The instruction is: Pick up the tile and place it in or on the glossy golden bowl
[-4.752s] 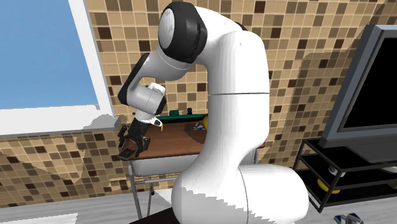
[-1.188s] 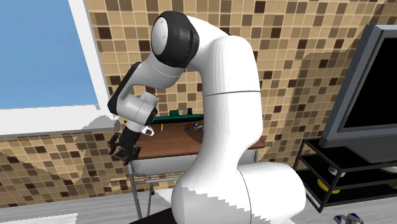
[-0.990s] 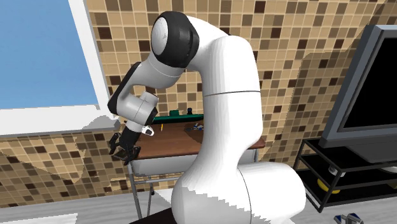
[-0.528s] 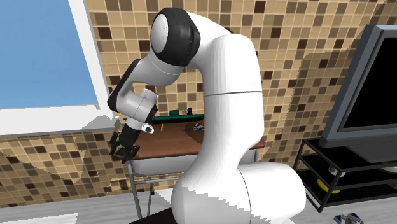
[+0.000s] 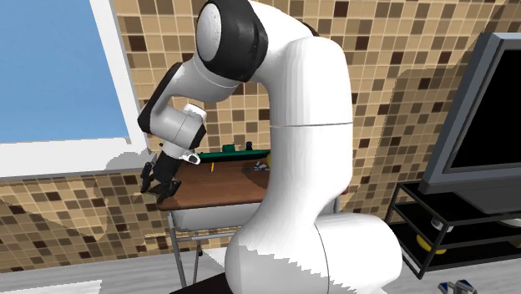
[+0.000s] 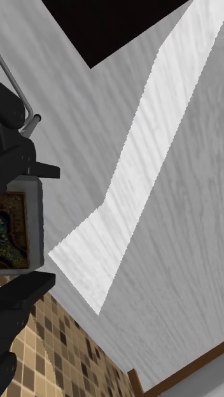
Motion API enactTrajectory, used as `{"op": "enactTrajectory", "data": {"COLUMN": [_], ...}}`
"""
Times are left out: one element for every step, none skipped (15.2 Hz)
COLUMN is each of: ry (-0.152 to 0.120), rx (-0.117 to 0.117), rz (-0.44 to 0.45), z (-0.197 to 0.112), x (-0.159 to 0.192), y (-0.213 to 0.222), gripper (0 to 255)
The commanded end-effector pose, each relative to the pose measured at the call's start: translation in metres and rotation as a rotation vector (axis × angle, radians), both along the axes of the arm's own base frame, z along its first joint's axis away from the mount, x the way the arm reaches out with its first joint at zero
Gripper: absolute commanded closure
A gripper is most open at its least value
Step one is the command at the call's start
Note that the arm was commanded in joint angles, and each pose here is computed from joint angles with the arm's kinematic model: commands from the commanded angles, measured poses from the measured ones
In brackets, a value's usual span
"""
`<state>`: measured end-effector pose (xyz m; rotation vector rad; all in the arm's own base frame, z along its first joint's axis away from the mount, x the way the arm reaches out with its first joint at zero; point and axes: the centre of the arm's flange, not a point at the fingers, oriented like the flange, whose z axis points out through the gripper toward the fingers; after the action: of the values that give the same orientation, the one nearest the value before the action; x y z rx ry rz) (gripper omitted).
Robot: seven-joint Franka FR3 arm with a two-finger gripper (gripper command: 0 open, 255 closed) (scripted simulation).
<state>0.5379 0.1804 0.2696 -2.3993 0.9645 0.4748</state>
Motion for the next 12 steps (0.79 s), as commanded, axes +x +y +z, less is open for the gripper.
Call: {"op": "enactTrajectory", "data": {"ry": [0.0, 0.0, 0.0, 0.0, 0.0, 0.0, 0.0, 0.0, 0.0, 0.0, 0.0, 0.0], "rx": [0.0, 0.0, 0.0, 0.0, 0.0, 0.0, 0.0, 0.0, 0.0, 0.0, 0.0, 0.0], "rz": [0.0, 0.0, 0.0, 0.0, 0.0, 0.0, 0.0, 0.0, 0.0, 0.0, 0.0, 0.0], "z": [0.01, 0.016, 0.021, 0.026, 0.032, 0.037, 0.042, 0.047, 0.053, 0.058, 0.063, 0.069], "x": [0.0, 0.0, 0.0, 0.0, 0.0, 0.0, 0.0, 0.0, 0.0, 0.0, 0.0, 0.0], "y": [-0.001, -0.001, -0.001, -0.001, -0.001, -0.001, -0.001, -0.001, -0.001, -0.001, -0.001, -0.001], "gripper": [255, 255, 255, 255, 255, 255, 255, 255, 255, 255, 255, 255]}}
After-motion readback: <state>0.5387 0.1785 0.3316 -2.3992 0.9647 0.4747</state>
